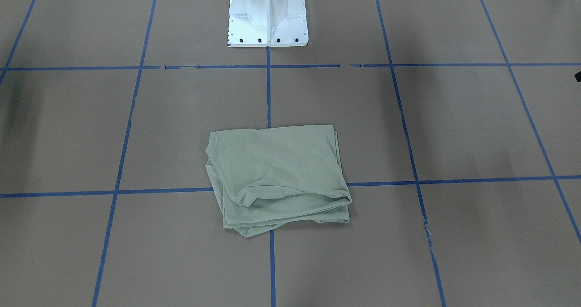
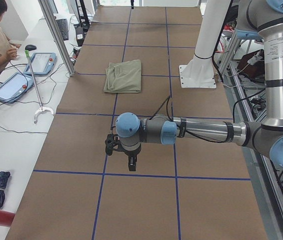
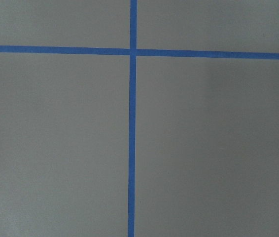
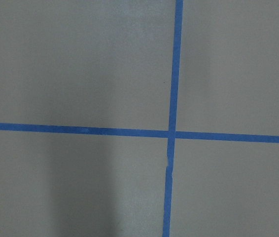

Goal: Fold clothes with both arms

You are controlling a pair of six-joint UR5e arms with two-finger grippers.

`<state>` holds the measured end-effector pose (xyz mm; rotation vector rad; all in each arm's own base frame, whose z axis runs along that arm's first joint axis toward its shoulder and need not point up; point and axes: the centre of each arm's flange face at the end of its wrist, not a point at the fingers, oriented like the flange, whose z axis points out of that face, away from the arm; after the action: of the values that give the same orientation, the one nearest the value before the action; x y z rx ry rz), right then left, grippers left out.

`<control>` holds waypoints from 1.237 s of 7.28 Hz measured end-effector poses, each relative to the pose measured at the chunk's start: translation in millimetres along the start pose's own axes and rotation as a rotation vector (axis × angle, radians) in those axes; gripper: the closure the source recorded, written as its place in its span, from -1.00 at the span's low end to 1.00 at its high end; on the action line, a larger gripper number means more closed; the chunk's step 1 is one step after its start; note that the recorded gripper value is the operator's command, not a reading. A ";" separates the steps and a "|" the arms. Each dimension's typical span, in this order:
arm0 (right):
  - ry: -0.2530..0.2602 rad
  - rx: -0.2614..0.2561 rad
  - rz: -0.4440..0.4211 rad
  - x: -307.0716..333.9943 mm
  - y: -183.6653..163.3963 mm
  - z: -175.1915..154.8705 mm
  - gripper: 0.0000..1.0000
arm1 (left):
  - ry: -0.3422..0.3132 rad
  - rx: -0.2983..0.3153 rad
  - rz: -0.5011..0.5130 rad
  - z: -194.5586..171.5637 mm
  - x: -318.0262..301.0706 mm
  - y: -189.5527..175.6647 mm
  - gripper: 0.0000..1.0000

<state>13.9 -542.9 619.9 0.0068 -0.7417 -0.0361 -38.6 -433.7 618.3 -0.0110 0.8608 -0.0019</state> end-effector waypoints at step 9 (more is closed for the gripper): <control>-0.001 -0.003 0.005 1.2 1.8 1.3 -1.00 | -0.009 -0.014 -0.023 6.1 -7.9 2.3 -1.00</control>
<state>14.0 -541.2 621.6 0.0025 -0.7425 -0.0324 -39.1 -431.3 628.2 -0.0343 0.8519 -0.0169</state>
